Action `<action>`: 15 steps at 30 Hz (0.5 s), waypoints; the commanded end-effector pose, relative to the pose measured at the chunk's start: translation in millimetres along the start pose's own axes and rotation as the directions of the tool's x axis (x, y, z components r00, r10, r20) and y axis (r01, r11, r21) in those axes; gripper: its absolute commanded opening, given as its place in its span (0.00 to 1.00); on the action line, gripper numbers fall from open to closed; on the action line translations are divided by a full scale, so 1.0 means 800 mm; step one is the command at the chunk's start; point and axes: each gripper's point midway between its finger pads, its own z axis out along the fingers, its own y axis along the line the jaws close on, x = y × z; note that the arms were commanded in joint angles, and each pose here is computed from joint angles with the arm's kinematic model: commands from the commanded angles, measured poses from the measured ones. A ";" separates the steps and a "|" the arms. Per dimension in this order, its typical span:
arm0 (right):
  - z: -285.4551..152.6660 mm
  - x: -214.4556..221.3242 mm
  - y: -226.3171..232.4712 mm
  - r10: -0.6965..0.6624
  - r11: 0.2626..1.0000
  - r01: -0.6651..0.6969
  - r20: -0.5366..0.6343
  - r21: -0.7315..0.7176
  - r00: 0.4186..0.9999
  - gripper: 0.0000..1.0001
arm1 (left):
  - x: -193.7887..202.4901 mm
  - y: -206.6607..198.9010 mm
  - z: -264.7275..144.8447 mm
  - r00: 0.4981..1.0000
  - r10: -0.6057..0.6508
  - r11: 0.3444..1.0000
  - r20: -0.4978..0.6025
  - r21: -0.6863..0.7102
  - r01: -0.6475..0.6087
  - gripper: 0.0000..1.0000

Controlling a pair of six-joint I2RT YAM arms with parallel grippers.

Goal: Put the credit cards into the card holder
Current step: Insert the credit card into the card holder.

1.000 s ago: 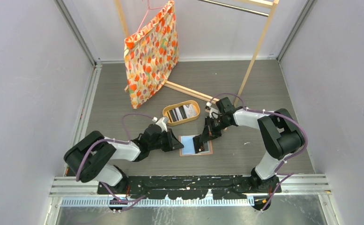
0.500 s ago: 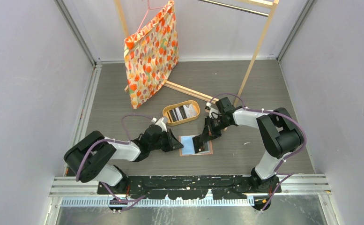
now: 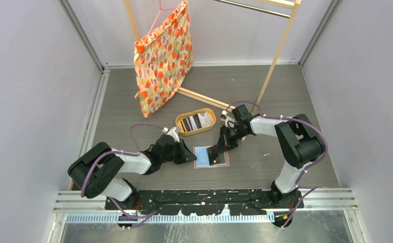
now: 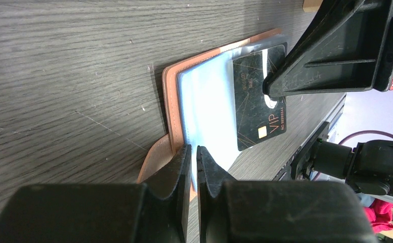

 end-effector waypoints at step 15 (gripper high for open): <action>0.004 -0.025 -0.014 -0.056 0.997 0.050 0.113 0.059 0.992 0.01 | 0.015 0.024 -0.003 0.999 0.007 0.998 -0.032 -0.069 -0.010 0.11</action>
